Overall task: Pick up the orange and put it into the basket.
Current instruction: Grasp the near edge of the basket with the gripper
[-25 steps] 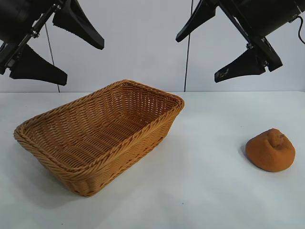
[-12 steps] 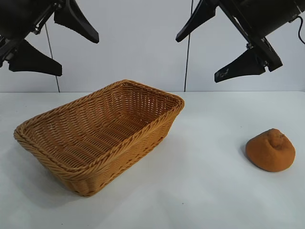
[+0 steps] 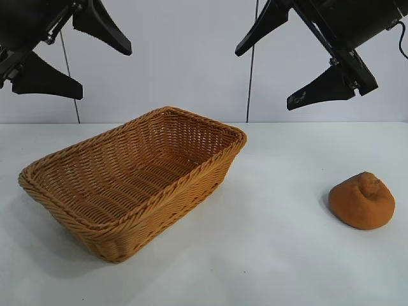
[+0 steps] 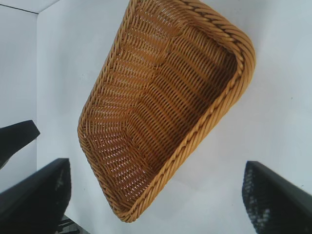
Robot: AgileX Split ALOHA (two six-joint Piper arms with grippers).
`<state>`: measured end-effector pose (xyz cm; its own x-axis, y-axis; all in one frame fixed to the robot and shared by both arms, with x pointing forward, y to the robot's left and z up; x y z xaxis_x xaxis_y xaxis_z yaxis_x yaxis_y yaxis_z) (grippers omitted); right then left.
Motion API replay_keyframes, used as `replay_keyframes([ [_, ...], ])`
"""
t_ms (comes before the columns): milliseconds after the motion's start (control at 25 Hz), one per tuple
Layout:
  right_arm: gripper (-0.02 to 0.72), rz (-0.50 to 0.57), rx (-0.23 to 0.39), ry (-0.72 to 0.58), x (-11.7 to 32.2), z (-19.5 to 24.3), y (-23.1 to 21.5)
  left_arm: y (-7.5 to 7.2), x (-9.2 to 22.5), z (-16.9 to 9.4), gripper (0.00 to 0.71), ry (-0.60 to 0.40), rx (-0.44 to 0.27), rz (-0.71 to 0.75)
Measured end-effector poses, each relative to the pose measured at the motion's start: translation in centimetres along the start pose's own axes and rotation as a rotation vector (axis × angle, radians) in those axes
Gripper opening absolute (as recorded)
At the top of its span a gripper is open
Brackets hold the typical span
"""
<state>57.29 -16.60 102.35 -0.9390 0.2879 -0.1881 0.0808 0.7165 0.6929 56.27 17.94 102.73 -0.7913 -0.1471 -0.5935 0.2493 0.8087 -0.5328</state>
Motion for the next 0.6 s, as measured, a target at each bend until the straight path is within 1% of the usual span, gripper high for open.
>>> replay_keyframes([
  [120,0.652,0.000,0.000,0.000,0.0,0.0,0.0,-0.2,0.0,0.0,0.616,-0.003,0.017,-0.027],
  [320,0.652,0.000,0.000,0.000,0.0,0.0,0.0,-0.1,0.0,0.0,0.616,0.004,0.016,-0.034],
  [440,0.652,0.000,0.000,0.001,0.0,0.0,0.0,0.0,0.4,-0.2,0.616,0.034,-0.006,-0.030],
  [520,0.652,0.000,0.000,0.002,0.0,0.0,0.0,0.1,0.5,-0.7,0.616,0.048,-0.036,-0.036],
  [600,0.652,-0.001,0.001,0.002,0.0,0.0,0.0,0.1,0.6,-1.3,0.616,0.060,-0.064,-0.084],
])
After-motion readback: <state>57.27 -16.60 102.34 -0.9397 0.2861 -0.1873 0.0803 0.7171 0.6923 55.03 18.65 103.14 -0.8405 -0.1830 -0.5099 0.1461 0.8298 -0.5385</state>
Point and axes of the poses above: a point on each arm's last joint axis where the gripper is mounted, z pointing out along that axis toward the gripper, y along the wrist's bending axis when the last joint is at zero, x = y × z, the point moved 2 cm from there along z, pointing out along that axis toward the gripper, and after that the axes turned 11 degrees about z, right-handed, at the moved point
